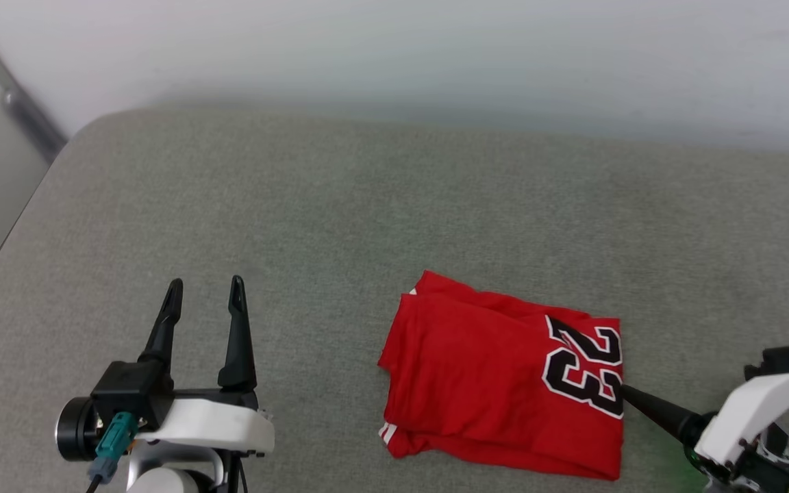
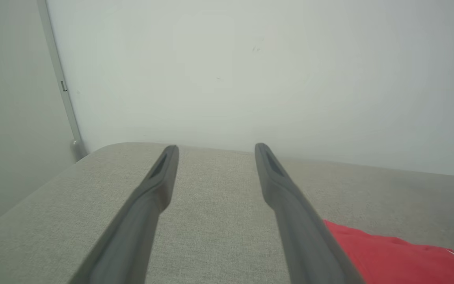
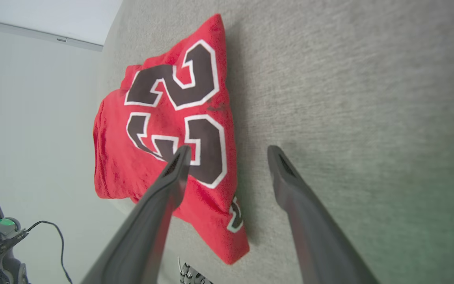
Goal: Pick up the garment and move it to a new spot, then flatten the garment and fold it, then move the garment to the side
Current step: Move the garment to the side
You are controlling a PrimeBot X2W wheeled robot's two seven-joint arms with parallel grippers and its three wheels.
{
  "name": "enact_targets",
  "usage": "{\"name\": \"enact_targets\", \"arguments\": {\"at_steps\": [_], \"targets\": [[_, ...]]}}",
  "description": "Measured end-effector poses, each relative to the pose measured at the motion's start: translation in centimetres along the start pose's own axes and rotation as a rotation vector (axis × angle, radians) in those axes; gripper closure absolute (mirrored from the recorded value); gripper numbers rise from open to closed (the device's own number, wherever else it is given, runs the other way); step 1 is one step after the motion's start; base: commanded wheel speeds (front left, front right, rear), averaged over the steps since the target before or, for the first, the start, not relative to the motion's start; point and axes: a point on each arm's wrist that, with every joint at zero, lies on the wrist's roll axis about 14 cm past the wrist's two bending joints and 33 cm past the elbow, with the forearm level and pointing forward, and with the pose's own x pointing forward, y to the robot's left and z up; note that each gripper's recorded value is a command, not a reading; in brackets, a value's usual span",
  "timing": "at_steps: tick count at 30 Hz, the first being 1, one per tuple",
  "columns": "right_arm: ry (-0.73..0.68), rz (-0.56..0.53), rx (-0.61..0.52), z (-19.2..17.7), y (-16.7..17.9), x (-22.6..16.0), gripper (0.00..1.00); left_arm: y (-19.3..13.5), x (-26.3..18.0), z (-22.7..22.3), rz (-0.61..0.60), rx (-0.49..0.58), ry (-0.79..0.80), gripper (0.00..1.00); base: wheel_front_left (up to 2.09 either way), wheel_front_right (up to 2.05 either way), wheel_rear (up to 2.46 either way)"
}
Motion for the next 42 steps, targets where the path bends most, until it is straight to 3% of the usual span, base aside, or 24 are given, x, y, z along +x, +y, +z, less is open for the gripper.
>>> {"name": "enact_targets", "arguments": {"at_steps": [3, 9, 10, 11, 18, 28, 35, 42], "targets": [[0.074, 0.069, 0.050, -0.8, 1.8, 2.1, 0.00, 0.4, 0.4, -0.4, 0.015, 0.007, 0.009, 0.00, 0.00, 0.00, 0.00], [0.173, 0.107, 0.082, -2.2, 3.1, 5.0, 0.00, 1.7, 0.6, -1.5, 0.053, 0.022, 0.036, 0.00, 0.00, 0.00, 0.00], [0.185, 0.108, 0.083, -2.4, 3.1, 5.3, 0.59, 1.8, 0.6, -1.6, 0.054, 0.025, 0.041, 0.00, 0.00, 0.00, 0.00], [0.195, 0.109, 0.079, -2.5, 3.2, 5.5, 1.00, 1.9, 0.5, -1.7, 0.058, 0.027, 0.044, 0.00, 0.00, 0.00, 0.00], [0.182, 0.087, -0.005, -2.3, 3.2, 5.2, 1.00, 1.9, 0.4, -1.3, 0.054, 0.027, 0.030, 0.00, 0.00, 0.00, 0.00], [0.037, -0.109, -0.400, 1.2, 0.5, 2.0, 1.00, -0.2, 0.1, -0.8, -0.020, 0.011, 0.010, 0.00, 0.00, 0.00, 0.00], [-0.034, -0.295, -0.539, 4.2, -3.1, -2.1, 1.00, -5.0, 1.6, -0.8, -0.166, -0.020, -0.001, 0.00, 0.00, 0.00, 0.00], [-0.153, -0.429, -0.537, 8.6, -5.7, -6.4, 1.00, -12.1, 4.1, -1.0, -0.364, -0.058, -0.018, 0.00, 0.00, 0.00, 0.00]]}}
